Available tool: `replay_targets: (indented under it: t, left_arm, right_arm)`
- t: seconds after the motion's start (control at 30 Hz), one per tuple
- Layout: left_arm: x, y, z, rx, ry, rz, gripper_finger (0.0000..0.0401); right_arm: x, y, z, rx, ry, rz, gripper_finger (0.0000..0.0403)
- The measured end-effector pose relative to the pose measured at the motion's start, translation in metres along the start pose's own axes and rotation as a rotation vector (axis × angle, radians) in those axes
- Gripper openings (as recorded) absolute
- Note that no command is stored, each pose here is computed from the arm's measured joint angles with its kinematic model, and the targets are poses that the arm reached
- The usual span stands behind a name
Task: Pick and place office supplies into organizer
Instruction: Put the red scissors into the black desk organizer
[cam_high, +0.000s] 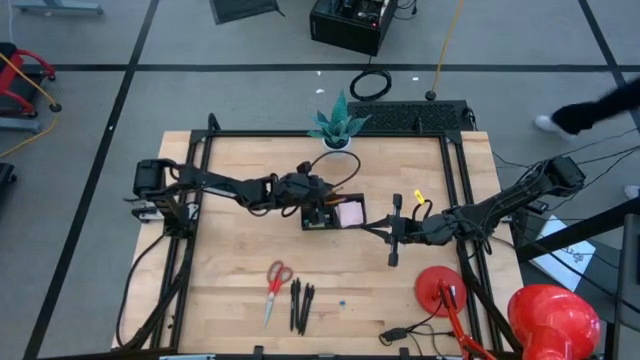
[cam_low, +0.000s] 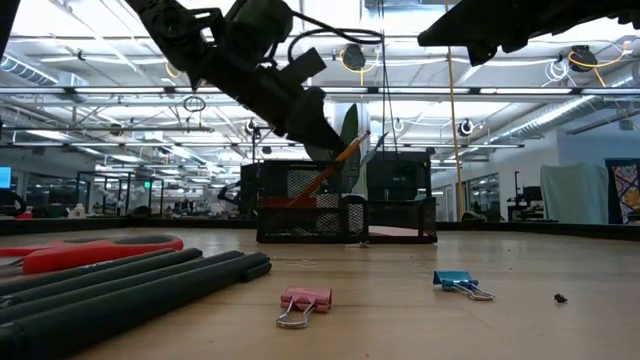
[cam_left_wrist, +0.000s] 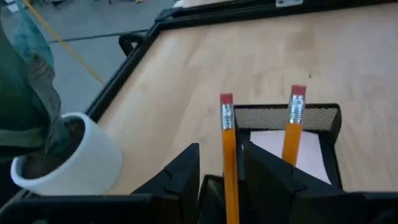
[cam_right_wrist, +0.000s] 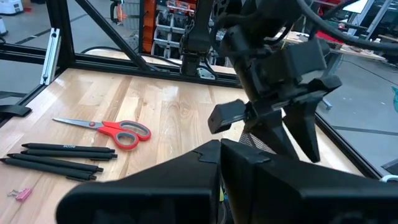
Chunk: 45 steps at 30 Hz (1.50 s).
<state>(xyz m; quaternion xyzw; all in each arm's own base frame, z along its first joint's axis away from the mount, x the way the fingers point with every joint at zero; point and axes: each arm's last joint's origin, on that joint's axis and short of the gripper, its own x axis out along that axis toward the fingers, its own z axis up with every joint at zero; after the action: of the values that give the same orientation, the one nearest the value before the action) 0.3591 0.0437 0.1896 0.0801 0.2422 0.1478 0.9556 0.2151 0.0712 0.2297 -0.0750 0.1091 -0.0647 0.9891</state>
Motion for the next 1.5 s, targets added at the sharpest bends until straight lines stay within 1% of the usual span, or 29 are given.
replay_targets:
  t: [0.23, 0.33, 0.4, 0.5, 0.53, 0.6, 0.7, 0.77, 0.83, 0.9, 0.97, 1.07, 1.13, 1.27, 1.3, 1.4, 1.5]
  left_arm:
    - [-0.023, 0.003, 0.019, 0.009, -0.044, -0.006, 0.0127]
    - [-0.039, -0.002, 0.024, 0.017, -0.018, -0.036, 0.0127]
    - [-0.049, -0.008, 0.028, 0.013, -0.018, -0.085, 0.0127]
    - [-0.068, -0.022, 0.029, 0.023, 0.038, -0.202, 0.0127]
    - [-0.073, -0.027, 0.03, 0.016, 0.037, -0.245, 0.0127]
    - [-0.086, -0.038, 0.029, 0.003, 0.087, -0.307, 0.0127]
    - [-0.099, -0.055, 0.029, -0.037, 0.11, -0.359, 0.0127]
    - [-0.109, -0.065, 0.023, -0.002, 0.167, -0.388, 0.0127]
    - [-0.116, -0.078, 0.022, 0.042, 0.176, -0.414, 0.0127]
    - [-0.124, -0.088, 0.016, 0.1, 0.218, -0.4, 0.0126]
    - [-0.131, -0.097, 0.012, 0.135, 0.235, -0.36, 0.0126]
    - [-0.141, -0.107, 0.008, 0.135, 0.245, -0.301, 0.011]
    - [-0.147, -0.113, 0.005, 0.133, 0.256, -0.279, 0.0084]
    - [-0.155, -0.123, -0.005, 0.153, 0.252, -0.258, 0.0015]
    - [-0.155, -0.125, -0.009, 0.143, 0.255, -0.262, 0.0009]
    - [-0.154, -0.13, -0.025, 0.058, 0.227, -0.274, 0.0013]
    - [-0.156, -0.139, -0.049, -0.038, 0.167, -0.315, 0.0006]
  right_arm:
    - [0.0, 0.0, 0.0, -0.002, 0.004, 0.0, 0.0004]
    - [0.0, 0.0, -0.001, -0.003, 0.006, 0.001, 0.0004]
    - [0.0, 0.0, -0.001, -0.004, 0.007, 0.001, 0.0004]
    - [0.0, 0.0, -0.001, -0.004, 0.007, 0.001, 0.0004]
    - [0.0, 0.0, -0.001, -0.004, 0.007, 0.001, 0.0004]
    - [0.0, 0.0, 0.0, -0.002, 0.004, 0.001, 0.0004]
    - [0.0, 0.0, -0.001, 0.001, 0.006, 0.001, 0.0004]
    - [0.0, 0.0, 0.0, 0.004, 0.0, 0.0, 0.0004]
    - [0.0, 0.0, 0.0, 0.003, 0.001, 0.0, 0.0004]
    - [0.0, 0.0, 0.0, 0.002, -0.001, 0.0, 0.0004]
    - [0.0, 0.0, 0.0, 0.002, -0.001, 0.0, 0.0004]
    - [0.0, 0.0, 0.001, 0.01, -0.007, 0.0, 0.0004]
    - [0.0, 0.0, 0.001, 0.011, -0.008, 0.0, 0.0004]
    - [0.0, 0.0, 0.001, 0.012, -0.007, 0.0, 0.0004]
    - [0.0, 0.0, 0.001, 0.012, -0.007, 0.0, 0.0004]
    - [0.0, 0.0, 0.001, 0.011, -0.006, 0.0, 0.0004]
    - [0.0, 0.0, 0.0, 0.01, -0.004, 0.0, 0.0004]
